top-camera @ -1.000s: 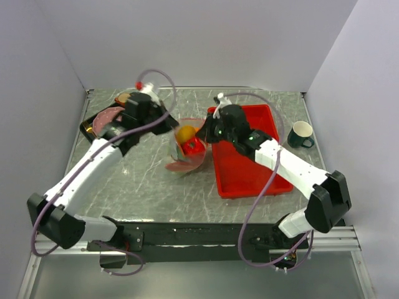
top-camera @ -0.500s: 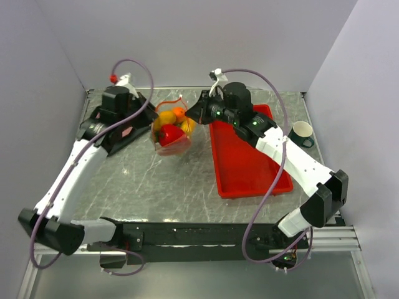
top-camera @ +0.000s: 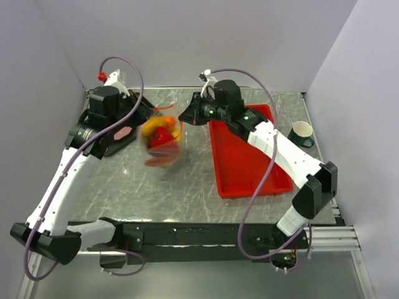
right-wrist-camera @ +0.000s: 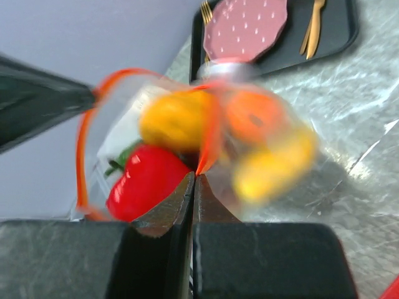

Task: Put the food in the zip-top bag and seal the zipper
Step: Adjust the zipper food storage bag at the center of the board.

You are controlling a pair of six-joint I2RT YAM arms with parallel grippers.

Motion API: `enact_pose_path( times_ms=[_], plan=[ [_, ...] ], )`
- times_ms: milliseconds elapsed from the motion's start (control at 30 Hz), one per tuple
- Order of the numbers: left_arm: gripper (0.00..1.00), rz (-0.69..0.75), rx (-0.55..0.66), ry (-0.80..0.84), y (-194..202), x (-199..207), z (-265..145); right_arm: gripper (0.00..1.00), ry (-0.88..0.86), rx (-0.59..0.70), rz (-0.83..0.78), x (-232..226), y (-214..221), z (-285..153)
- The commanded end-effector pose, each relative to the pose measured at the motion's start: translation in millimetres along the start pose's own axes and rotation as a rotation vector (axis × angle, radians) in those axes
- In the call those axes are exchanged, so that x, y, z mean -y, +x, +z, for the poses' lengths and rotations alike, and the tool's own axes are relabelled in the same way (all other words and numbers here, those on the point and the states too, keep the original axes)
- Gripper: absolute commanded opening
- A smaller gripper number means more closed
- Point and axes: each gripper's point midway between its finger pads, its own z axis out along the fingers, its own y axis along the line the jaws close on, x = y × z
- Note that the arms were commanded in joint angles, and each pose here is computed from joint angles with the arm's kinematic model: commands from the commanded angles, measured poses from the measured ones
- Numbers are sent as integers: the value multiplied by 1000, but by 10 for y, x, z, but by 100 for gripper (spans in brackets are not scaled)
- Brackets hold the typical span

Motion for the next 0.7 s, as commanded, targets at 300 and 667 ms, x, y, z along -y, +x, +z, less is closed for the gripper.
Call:
enact_pose_path(
  times_ms=[300, 667],
  plan=[
    [5, -8, 55, -83, -41, -228, 0, 5, -20, -11, -6, -13, 9, 195],
    [73, 2, 100, -175, 77, -531, -127, 6, 16, -37, 1, 139, 159, 241]
  ],
)
